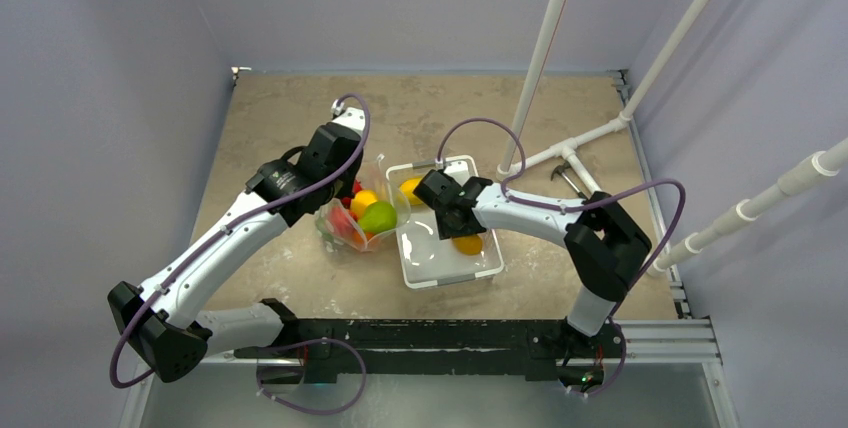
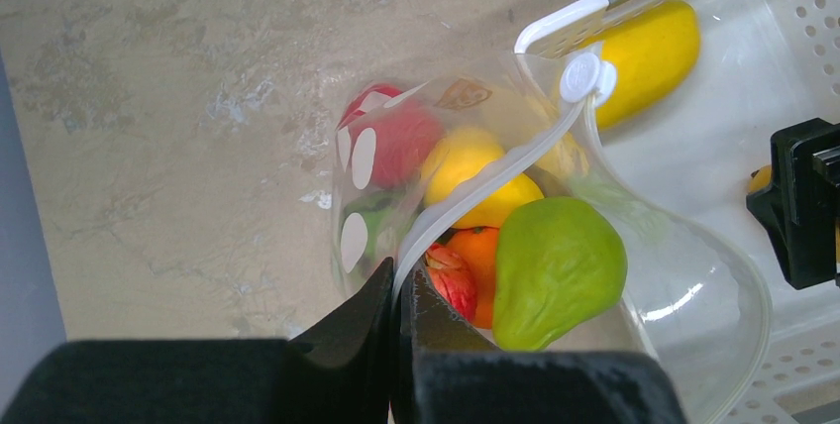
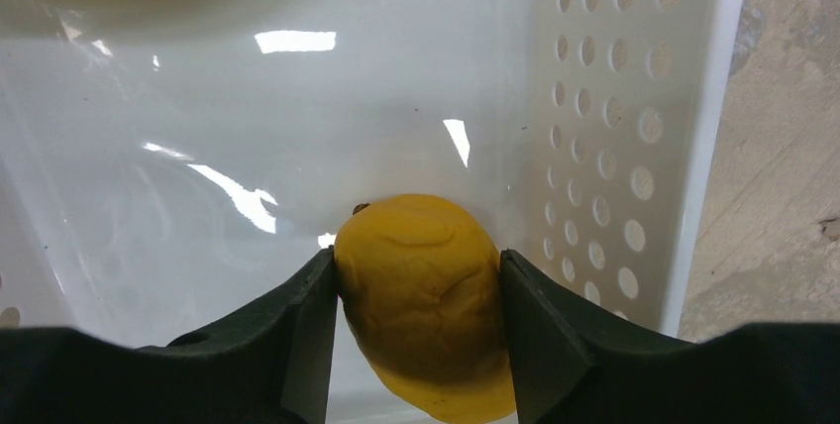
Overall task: Place the food in the zip-top bag and seal the zipper
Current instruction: Pick up the fake vegetable from the bin, then place the fake vegetable in the zipper food storage bag.
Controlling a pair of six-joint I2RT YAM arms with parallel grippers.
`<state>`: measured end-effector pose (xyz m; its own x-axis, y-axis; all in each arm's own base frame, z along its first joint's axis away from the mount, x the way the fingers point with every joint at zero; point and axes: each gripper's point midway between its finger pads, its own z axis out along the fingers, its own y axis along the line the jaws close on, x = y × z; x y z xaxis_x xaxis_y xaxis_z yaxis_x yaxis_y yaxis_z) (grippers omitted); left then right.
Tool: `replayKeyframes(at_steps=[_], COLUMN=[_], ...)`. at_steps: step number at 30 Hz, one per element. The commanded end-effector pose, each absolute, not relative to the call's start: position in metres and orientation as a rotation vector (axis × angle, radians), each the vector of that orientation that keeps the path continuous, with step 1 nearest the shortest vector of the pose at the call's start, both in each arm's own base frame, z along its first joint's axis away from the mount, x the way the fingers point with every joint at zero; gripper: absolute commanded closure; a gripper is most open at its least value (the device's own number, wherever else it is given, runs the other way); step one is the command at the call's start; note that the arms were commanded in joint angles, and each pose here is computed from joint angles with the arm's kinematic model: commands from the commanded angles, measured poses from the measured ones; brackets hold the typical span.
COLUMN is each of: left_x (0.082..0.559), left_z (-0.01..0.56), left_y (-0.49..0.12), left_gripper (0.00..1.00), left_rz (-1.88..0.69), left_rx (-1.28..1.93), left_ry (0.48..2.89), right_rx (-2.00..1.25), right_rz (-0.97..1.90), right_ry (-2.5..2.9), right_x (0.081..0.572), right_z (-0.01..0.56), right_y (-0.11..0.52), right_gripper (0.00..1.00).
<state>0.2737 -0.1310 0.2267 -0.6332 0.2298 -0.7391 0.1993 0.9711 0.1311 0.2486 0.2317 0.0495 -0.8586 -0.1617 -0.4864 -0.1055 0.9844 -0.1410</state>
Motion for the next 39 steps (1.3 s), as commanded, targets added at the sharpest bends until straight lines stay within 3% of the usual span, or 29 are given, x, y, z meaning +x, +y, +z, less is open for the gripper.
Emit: replayKeyframes(at_steps=[1, 8, 24, 32, 39], left_x=[0.276, 0.273, 0.272, 0.273, 0.273], left_z=[0.239, 0.238, 0.239, 0.243, 0.242], left_y=[-0.133, -0.132, -0.137, -0.138, -0.138], left_gripper=[1.0, 1.0, 1.0, 1.0, 1.0], left_rz=[0.006, -0.002, -0.037, -0.04, -0.039], left_rx=[0.283, 0.265, 0.233, 0.231, 0.223], left_ry=[2.231, 2.243, 2.262, 2.264, 2.27], right_rx=[-0.111, -0.075, -0.15, -0.286, -0.375], right_rz=[-0.047, 0.134, 0.669, 0.882, 0.913], right_ry=[2.531, 2.424, 1.999, 1.89, 1.916], right_x=[0.261, 0.272, 0.288, 0.277, 0.264], right_z=[0.089, 0.142, 0.318, 0.348, 0.332], right_y=[0.242, 0.26, 0.318, 0.356, 0.39], right_gripper=[0.68, 0.75, 0.76, 0.77, 0.77])
